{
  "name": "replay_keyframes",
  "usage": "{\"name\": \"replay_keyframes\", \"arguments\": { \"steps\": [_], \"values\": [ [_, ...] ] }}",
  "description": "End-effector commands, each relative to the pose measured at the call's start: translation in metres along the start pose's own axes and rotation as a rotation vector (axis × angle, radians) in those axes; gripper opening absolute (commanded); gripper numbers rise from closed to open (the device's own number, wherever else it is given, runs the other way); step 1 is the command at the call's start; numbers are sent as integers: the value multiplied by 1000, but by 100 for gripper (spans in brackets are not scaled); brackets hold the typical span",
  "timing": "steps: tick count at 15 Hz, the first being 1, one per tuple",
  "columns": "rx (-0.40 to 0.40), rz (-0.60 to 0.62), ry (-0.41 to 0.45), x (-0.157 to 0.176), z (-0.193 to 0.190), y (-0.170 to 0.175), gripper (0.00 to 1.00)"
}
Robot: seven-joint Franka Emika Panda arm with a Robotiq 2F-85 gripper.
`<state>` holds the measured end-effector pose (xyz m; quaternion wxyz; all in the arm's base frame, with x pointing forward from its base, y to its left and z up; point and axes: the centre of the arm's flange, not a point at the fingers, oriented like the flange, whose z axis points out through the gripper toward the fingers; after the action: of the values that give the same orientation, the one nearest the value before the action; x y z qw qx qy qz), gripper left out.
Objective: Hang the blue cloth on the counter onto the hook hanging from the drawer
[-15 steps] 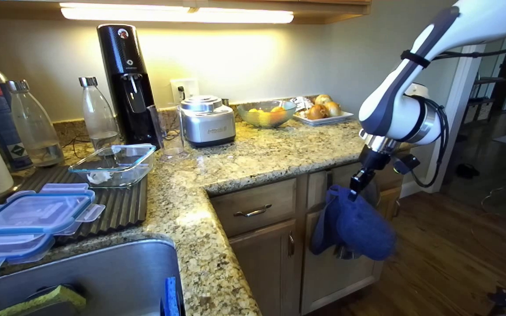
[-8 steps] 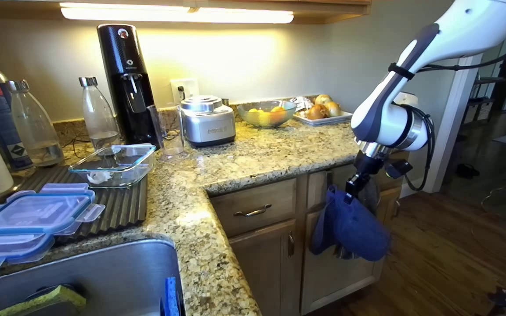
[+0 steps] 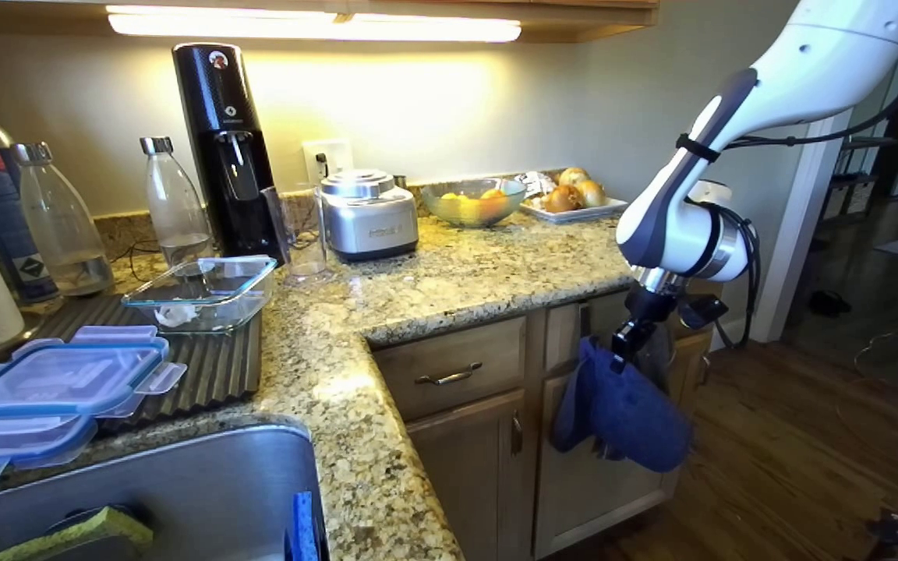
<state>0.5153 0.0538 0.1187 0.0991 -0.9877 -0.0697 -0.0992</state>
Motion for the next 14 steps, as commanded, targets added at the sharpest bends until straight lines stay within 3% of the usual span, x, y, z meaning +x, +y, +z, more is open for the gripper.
{"name": "replay_keyframes", "arguments": {
  "steps": [1,2,3,5,9,14],
  "values": [
    [-20,-4,12,4,5,7,4],
    [-20,-3,14,5,5,8,5],
    [-18,-1,13,7,4,8,35],
    [-26,-6,15,6,0,8,42],
    [-27,-25,-1,-2,-27,0,67],
    [5,-89,-102,-22,-71,-22,98]
  ]
}}
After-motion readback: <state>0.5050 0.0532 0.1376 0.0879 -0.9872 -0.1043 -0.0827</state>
